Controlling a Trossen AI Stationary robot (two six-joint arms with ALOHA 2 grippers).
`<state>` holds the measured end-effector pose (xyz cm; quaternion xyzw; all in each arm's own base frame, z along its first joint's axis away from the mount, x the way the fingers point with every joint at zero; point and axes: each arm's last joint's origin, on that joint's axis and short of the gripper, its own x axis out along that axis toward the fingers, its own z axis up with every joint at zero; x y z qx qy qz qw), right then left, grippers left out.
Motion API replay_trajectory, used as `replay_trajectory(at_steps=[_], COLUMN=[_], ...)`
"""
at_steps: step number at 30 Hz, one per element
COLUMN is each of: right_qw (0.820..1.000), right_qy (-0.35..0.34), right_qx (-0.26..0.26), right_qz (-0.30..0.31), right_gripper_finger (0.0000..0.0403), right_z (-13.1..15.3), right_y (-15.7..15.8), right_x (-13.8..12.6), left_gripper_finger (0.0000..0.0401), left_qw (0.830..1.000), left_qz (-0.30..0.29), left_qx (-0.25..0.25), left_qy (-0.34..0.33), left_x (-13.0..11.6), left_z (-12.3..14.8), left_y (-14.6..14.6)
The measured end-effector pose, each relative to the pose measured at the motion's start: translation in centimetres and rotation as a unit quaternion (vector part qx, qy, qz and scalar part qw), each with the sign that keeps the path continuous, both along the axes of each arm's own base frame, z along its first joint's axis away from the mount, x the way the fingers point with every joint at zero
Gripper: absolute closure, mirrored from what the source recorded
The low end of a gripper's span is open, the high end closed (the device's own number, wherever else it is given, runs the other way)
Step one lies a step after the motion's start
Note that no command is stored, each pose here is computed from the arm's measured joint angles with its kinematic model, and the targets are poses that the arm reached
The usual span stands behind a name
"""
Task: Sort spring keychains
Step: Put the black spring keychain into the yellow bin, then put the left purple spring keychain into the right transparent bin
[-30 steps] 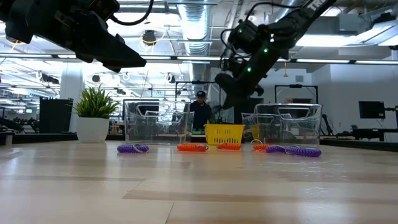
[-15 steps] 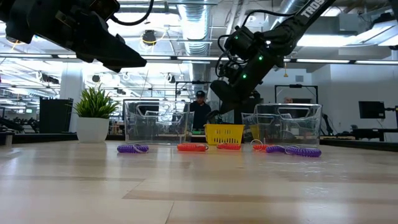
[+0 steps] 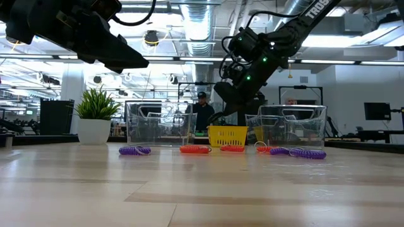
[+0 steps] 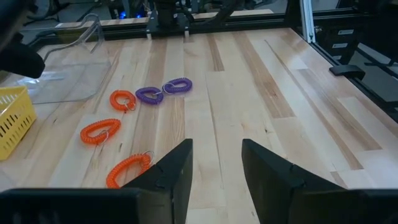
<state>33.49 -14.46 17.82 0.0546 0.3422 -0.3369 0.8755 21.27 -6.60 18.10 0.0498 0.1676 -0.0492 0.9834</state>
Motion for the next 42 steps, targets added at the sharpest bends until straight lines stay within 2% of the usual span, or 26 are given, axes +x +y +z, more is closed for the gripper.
replay_trajectory(at_steps=[12, 23, 34, 42], right_qw=[0.999, 0.999, 0.999, 0.999], right_qy=[0.028, 0.025, 0.025, 0.025], right_qx=[0.013, 0.020, 0.021, 0.021], right_qz=[-0.020, -0.028, -0.028, -0.028], right_gripper_finger=[0.0400, 0.0399, 0.0347, 0.0342], right_z=[-0.4, -0.5, -0.5, -0.5], right_y=[-1.1, -1.1, -1.1, -1.1], right_x=[-1.0, -1.0, -1.0, -1.0], left_gripper_finger=[0.0265, 0.0265, 0.0265, 0.0265], left_qw=[1.000, 1.000, 1.000, 1.000], left_qz=[0.000, 0.000, 0.000, 0.000], left_qx=[0.000, 0.000, 0.000, 0.000], left_qy=[0.000, 0.000, 0.000, 0.000], left_x=[0.0, 0.0, 0.0, 0.0], left_z=[0.0, 0.0, 0.0, 0.0], left_y=[0.0, 0.0, 0.0, 0.0])
